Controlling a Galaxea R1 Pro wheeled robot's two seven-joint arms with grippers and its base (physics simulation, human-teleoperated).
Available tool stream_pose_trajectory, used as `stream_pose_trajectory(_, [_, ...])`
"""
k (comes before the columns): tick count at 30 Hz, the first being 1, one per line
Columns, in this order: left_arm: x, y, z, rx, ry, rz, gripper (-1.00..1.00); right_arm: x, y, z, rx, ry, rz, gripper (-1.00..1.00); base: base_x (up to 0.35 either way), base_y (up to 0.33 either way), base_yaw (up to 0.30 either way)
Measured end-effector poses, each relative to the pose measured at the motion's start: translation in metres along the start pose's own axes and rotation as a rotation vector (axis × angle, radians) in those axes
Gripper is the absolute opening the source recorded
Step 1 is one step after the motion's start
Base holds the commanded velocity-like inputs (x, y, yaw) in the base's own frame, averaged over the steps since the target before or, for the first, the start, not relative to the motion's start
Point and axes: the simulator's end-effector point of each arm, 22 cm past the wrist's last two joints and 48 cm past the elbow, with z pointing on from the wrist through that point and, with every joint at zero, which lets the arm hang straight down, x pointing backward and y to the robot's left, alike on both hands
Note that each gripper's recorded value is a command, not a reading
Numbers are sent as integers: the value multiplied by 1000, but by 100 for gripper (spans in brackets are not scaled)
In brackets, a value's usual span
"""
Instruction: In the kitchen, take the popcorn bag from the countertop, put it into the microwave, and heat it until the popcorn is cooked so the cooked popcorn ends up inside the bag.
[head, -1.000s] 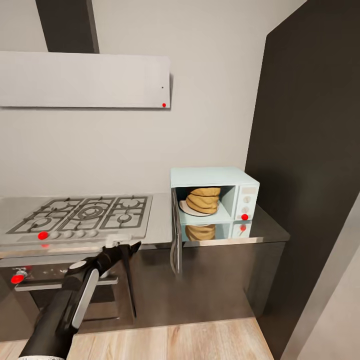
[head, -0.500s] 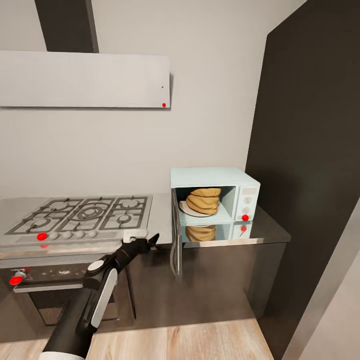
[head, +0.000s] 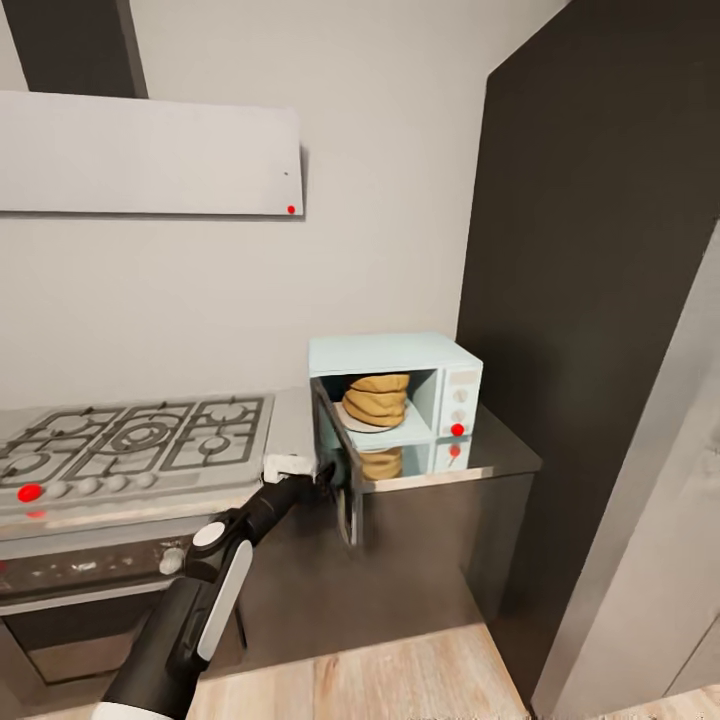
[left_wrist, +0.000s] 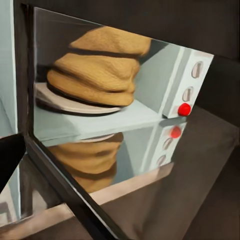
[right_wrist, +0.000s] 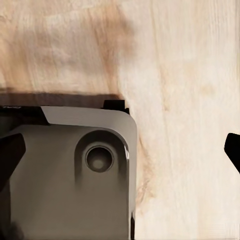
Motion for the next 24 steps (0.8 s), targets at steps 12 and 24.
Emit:
stream_pose_trajectory(12, [15,-32,6,59,34,37,100,-1,-1,0,1,-2,0,100,0,0,-237])
stream_pose_trajectory(24, [13,-35,5,65,31,34,100,-2,-1,0,1,-6,0,100,0,0,-237])
